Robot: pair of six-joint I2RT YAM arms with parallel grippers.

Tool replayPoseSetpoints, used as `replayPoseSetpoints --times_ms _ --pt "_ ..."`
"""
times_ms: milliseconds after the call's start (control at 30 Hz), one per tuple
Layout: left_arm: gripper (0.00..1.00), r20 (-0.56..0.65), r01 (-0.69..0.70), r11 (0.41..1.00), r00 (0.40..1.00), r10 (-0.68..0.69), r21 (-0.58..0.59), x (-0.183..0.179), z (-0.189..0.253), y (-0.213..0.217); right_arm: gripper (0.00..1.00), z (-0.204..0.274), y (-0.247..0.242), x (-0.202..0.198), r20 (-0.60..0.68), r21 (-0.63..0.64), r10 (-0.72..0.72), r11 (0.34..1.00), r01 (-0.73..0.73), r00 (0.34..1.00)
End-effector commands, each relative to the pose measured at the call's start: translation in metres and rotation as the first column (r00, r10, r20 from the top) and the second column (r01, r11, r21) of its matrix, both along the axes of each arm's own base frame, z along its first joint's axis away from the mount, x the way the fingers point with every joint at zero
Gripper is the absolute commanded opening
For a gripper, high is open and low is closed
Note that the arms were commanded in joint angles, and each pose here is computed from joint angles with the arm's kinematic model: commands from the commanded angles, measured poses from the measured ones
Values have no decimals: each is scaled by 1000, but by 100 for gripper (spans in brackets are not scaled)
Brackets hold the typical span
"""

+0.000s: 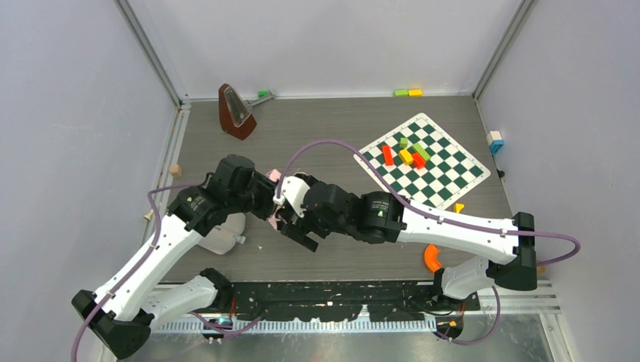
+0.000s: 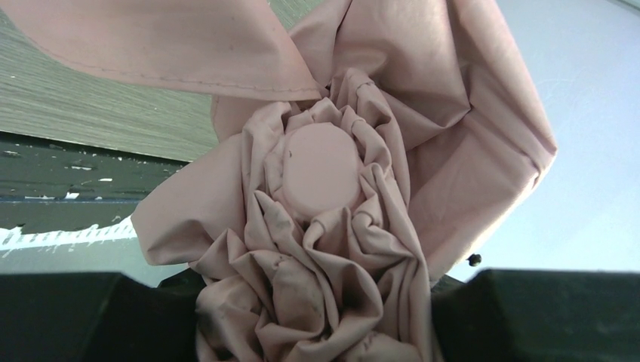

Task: Put away the umbrella

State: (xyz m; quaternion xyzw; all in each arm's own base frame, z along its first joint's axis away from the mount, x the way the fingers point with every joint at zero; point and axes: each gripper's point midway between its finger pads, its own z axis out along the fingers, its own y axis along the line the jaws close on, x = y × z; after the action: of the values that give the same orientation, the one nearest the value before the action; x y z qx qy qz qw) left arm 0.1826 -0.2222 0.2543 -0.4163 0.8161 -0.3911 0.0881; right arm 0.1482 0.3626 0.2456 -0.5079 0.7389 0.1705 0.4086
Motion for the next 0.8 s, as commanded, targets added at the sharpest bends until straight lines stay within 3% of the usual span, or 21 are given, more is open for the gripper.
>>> replayPoseSetpoints --times_ms 0,100,333,400,467,533,600,767 --pt "0 74 36 996 997 -29 -86 0 34 -15 94 26 -3 22 84 36 -100 995 98 991" --pt "0 60 51 996 997 -46 -76 -3 30 -18 84 31 -2 25 93 49 -112 993 108 989" --pt "0 38 76 995 997 -74 -67 -7 25 -27 77 38 3 22 79 96 -108 990 100 991" --pt "0 31 82 994 996 -80 -67 -9 23 -29 60 40 4 22 79 109 -106 989 97 991" --pt "0 31 93 993 995 -91 -71 -10 23 -33 21 39 4 22 80 106 -108 989 99 991" --pt "0 35 103 992 994 -100 -70 -11 23 -35 7 37 2 24 78 104 -126 988 117 989" --pt "1 39 114 991 993 -112 -72 -11 22 -38 6 36 0 24 68 116 -140 985 131 988" --pt "34 31 153 986 988 -151 -68 -15 19 -41 5 45 -11 28 -71 302 -218 925 229 973"
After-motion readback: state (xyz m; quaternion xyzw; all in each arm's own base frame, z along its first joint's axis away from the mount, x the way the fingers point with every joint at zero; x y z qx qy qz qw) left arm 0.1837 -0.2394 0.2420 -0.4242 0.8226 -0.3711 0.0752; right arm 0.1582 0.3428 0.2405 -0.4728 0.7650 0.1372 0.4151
